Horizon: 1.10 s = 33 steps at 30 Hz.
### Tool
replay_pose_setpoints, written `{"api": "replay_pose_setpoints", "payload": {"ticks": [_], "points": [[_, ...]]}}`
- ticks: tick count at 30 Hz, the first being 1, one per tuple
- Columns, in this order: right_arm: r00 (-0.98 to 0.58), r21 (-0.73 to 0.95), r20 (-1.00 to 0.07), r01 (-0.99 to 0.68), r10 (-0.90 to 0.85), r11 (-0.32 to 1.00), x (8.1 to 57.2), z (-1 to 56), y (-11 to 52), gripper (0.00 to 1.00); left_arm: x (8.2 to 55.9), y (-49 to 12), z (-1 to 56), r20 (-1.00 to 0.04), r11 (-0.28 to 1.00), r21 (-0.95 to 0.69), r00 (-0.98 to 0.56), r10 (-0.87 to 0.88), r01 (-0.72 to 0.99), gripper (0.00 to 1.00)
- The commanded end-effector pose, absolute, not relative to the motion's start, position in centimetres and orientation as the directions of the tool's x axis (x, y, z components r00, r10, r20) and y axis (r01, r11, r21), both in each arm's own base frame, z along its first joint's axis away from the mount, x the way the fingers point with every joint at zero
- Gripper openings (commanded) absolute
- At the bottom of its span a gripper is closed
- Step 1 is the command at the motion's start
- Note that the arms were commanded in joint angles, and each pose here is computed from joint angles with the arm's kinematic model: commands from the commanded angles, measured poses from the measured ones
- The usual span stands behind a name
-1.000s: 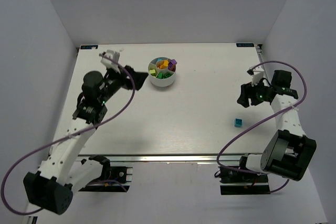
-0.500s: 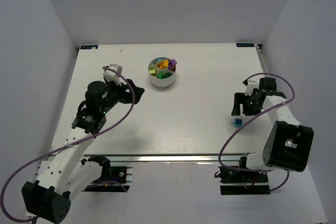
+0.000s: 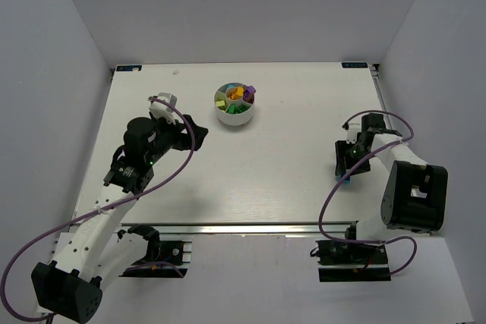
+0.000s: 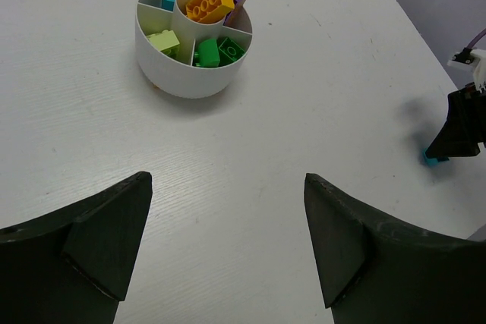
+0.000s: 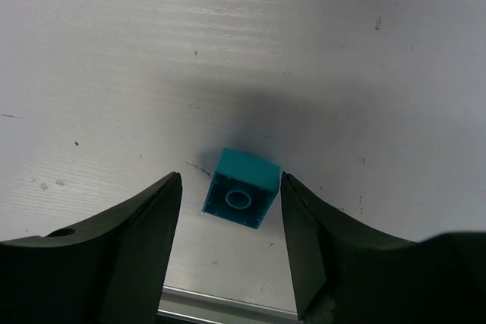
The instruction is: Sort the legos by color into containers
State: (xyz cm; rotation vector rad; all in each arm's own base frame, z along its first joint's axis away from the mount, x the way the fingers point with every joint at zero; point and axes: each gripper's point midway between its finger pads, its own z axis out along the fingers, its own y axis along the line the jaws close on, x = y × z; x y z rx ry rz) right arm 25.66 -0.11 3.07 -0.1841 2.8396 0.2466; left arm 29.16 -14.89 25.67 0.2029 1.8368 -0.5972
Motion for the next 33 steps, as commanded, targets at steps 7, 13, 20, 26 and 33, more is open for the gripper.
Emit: {"api": "replay_pose_setpoints", "payload": {"ticks": [7,13,20,26,33], "points": [[-0.968,0.105,-0.221,-0.145,-0.119,0.984,24.7,2.4,-0.7,0.54,29.0,-14.8,27.5,-0.939,0.855,-0.285,-0.303,-0.16,0.433,0.91],[-0.974,0.109,-0.187,-0.153,-0.131,0.982,24.3,2.0,-0.5,0.54,28.9,-15.0,27.6,-0.94,0.848,-0.288,-0.301,-0.161,0.446,0.91],[-0.97,0.093,-0.185,-0.176,-0.157,0.98,24.4,2.3,-0.4,0.29,28.8,-15.2,27.6,-0.939,0.84,-0.292,-0.304,-0.161,0.457,0.91],[-0.873,0.162,-0.374,-0.396,-0.315,0.904,26.9,6.5,2.4,0.02,27.5,-18.5,27.4,-0.921,0.71,-0.365,-0.346,-0.179,0.603,0.81],[-0.394,0.206,-0.796,-0.891,-0.46,0.405,26.9,15.8,11.8,0.0,24.4,-24.5,25.5,-0.756,0.311,-0.652,-0.622,-0.202,0.692,0.26]]}}
